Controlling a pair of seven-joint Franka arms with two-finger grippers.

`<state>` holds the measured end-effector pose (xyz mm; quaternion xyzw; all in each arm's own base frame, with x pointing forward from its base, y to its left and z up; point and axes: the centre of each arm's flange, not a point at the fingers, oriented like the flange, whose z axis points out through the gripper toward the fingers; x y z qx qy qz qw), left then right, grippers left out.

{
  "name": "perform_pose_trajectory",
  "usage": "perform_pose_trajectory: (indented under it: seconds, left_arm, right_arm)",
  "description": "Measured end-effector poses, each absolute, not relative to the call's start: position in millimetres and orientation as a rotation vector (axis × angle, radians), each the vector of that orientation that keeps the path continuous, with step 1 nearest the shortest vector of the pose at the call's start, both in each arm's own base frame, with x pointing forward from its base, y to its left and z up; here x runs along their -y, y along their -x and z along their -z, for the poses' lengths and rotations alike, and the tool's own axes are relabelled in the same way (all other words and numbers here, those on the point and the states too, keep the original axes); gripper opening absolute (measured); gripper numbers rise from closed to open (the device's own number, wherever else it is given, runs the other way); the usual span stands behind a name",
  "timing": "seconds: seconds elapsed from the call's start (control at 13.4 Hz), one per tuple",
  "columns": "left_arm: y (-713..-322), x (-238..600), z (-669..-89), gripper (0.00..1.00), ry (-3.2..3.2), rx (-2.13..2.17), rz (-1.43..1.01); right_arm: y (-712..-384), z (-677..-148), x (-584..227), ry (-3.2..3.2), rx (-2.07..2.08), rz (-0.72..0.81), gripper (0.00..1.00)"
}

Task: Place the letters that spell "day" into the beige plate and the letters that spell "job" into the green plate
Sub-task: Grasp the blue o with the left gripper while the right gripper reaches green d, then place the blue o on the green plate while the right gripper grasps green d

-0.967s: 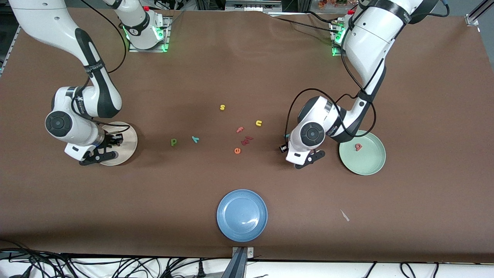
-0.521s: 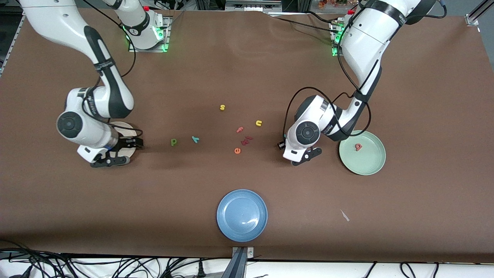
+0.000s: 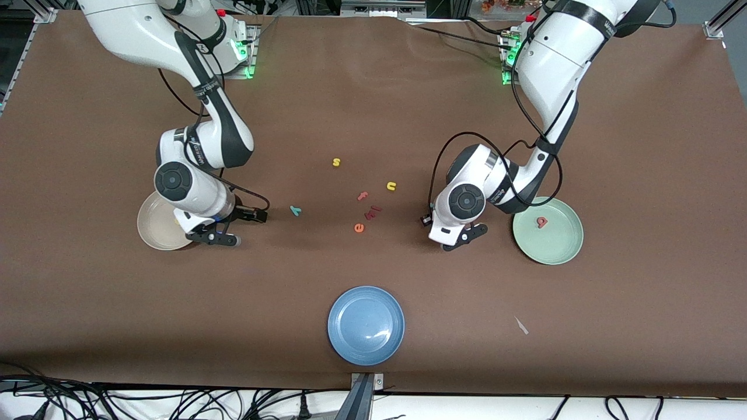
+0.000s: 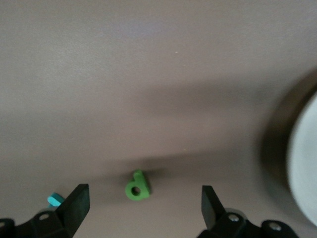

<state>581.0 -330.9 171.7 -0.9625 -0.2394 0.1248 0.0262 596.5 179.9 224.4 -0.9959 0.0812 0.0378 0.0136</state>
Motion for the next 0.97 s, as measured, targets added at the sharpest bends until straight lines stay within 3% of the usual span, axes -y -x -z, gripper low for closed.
perform_pose_trajectory:
  seconds: [0.52, 0.67, 0.82, 0.97]
  left_arm:
    - [-603.4, 309.8, -197.2, 0.25, 2.995, 0.792, -0.334]
    - [-618.3, 284.6, -239.0, 0.25, 3.005, 0.769, -0.319]
    - [-627.9, 246.6, -278.1, 0.25, 2.999, 0.722, -0.337]
    - [-635.8, 195.9, -291.5, 0.25, 2.986, 0.659, -0.401]
  right_arm:
    - [-565.8, -173.9, -191.7, 3.094, -0.265, -0.036, 1.0]
    - [-561.1, -169.4, -190.6, 3.098, -0.264, -0.049, 0.95]
    - [-561.0, -170.1, -189.3, 3.099, -0.267, -0.048, 0.78]
    - [-561.3, -171.5, -189.2, 3.098, -0.267, -0.045, 0.73]
